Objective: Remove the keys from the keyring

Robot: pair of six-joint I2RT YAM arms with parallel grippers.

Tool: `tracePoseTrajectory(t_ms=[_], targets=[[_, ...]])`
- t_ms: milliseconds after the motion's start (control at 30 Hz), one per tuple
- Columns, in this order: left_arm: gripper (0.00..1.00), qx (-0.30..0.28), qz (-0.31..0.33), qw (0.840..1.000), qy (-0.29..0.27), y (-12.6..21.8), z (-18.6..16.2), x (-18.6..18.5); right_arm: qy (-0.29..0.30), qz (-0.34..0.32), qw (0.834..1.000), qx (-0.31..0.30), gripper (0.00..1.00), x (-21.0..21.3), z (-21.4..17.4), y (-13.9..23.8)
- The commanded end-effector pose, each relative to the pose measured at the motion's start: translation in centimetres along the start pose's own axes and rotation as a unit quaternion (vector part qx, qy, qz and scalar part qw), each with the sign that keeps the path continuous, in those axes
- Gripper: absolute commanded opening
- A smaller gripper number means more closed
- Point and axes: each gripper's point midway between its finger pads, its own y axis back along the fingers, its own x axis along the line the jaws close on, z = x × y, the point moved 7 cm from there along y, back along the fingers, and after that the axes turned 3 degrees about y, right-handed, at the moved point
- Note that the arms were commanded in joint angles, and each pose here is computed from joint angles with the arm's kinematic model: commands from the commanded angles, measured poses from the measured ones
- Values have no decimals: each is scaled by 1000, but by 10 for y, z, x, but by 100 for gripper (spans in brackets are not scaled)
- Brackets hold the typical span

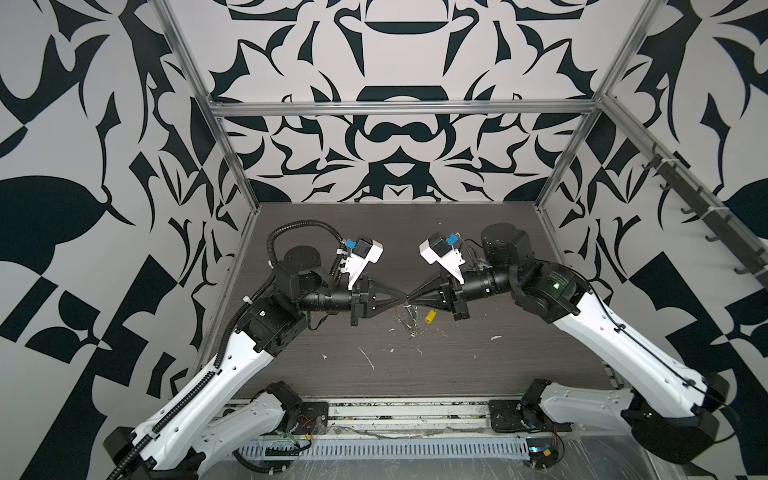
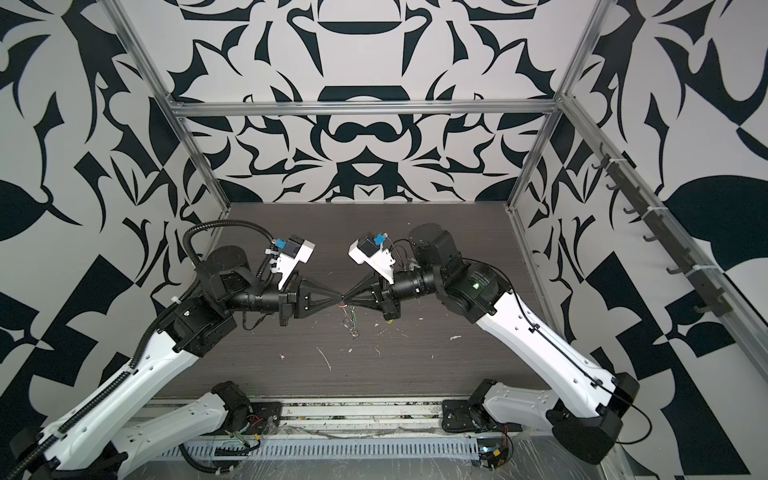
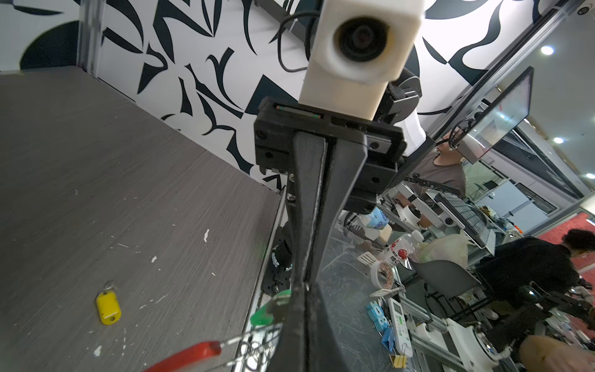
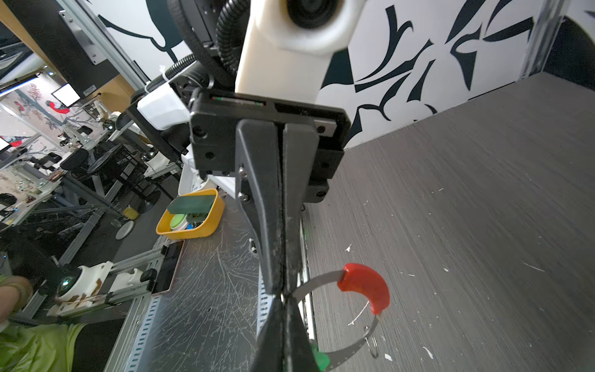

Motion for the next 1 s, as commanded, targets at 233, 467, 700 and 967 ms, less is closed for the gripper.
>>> tracePoseTrajectory(t_ms=[233, 467, 700, 967], targets=[[0, -60, 78, 994, -46, 1, 7, 20, 67, -131, 985, -93, 36, -1, 23, 27], [0, -89, 118, 987, -66, 0, 11, 35, 60, -126, 984, -113, 41, -14, 12, 24], [0, -136, 110, 980, -92, 8, 15, 26, 62, -110, 981, -150, 45, -24, 3, 24], [0, -190, 82, 971, -122, 19, 14, 12, 42, -72, 983, -161, 47, -31, -5, 13]])
